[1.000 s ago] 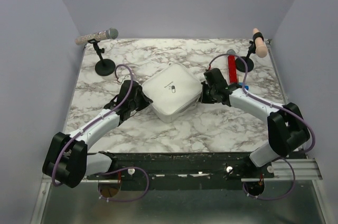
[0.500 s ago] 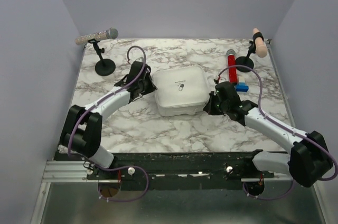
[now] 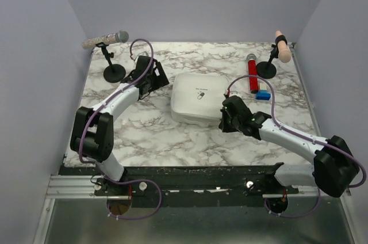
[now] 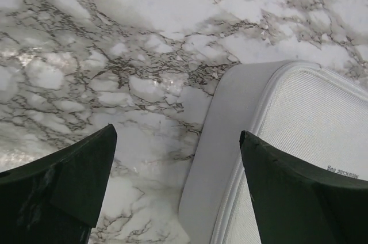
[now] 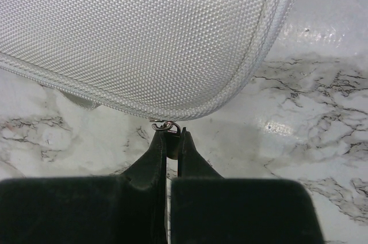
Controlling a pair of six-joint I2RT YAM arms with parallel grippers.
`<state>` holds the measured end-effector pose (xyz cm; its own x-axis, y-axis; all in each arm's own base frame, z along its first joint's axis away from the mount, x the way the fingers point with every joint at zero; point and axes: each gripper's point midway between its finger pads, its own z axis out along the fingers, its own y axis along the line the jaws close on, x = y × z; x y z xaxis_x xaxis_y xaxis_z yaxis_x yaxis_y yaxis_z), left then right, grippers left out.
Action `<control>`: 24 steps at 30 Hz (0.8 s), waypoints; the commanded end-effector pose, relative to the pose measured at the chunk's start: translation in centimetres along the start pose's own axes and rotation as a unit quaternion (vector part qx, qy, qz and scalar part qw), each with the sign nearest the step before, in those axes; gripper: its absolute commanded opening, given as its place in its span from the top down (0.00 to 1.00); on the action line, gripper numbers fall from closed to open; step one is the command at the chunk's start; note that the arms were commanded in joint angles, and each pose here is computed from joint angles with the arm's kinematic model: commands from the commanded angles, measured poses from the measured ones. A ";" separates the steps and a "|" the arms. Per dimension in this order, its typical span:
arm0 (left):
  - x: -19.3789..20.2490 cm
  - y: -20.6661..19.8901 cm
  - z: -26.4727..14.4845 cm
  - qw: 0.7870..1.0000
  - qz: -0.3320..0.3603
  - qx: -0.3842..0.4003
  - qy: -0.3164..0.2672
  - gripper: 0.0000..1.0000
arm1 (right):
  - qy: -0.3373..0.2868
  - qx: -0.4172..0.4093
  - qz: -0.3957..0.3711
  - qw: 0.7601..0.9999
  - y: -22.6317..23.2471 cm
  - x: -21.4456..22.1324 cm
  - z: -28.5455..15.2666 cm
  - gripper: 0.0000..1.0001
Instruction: Organize the medicine kit
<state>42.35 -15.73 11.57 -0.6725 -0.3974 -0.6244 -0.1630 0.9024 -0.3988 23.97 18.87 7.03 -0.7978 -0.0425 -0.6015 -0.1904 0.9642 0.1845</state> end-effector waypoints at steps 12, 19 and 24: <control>13.0 -7.2 -12.7 0.982 -0.135 0.124 0.046 0.01 | 0.023 -0.010 -0.030 0.999 2.8 0.9 0.2 0.99; 14.4 -9.5 -11.0 0.987 -0.117 0.103 0.041 0.01 | 0.017 -0.016 -0.031 0.999 3.0 0.8 -0.3 0.99; 14.3 -11.0 -9.7 0.986 -0.119 0.107 0.039 0.01 | 0.021 -0.019 -0.035 0.999 3.4 1.1 -0.3 0.99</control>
<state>25.40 -28.29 12.00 -0.7403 -0.5168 -0.4300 -0.1688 0.7620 -0.6252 22.90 21.58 6.97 -0.8019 -0.1132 -0.5866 -0.2574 0.9515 0.1683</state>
